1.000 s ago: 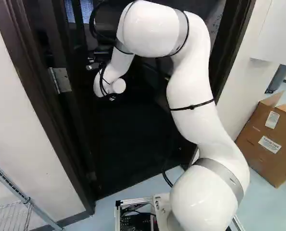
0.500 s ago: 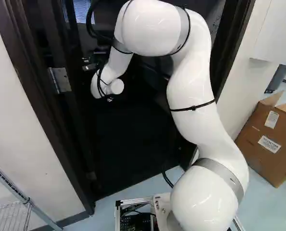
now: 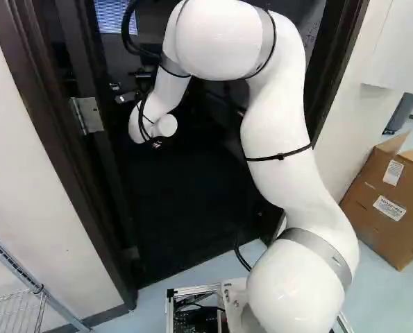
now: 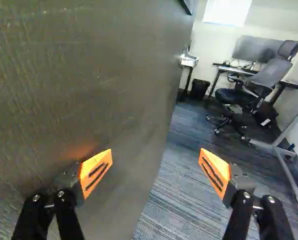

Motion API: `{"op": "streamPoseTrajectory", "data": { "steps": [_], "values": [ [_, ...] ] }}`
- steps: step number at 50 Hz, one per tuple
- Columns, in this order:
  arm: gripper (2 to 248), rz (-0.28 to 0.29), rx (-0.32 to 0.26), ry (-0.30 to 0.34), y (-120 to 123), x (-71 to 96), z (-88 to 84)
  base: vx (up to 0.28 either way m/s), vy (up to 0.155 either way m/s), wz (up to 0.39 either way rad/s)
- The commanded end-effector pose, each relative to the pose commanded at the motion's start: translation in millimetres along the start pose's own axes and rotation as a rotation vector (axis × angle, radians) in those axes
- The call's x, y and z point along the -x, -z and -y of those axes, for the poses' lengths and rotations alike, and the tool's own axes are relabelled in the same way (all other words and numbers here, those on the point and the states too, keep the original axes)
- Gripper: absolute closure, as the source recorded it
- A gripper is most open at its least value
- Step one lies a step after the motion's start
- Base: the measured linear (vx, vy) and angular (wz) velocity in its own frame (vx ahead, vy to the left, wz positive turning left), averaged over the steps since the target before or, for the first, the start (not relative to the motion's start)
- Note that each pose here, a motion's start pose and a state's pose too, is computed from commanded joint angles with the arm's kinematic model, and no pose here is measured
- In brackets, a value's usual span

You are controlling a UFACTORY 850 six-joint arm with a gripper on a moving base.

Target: Open the door and move inside

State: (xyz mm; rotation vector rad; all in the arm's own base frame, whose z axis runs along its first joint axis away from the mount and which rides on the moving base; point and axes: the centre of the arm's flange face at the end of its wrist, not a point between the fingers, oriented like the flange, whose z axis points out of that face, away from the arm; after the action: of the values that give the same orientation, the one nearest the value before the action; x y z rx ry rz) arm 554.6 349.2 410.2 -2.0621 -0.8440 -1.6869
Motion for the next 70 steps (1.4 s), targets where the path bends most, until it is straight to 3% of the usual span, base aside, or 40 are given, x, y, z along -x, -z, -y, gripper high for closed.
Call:
{"op": "streamPoseTrajectory", "data": {
  "steps": [70],
  "values": [
    [3, 0.000, -0.084, 0.061, 5, -2.4, 28.2, 0.000, 0.000, 0.000]
  ]
}}
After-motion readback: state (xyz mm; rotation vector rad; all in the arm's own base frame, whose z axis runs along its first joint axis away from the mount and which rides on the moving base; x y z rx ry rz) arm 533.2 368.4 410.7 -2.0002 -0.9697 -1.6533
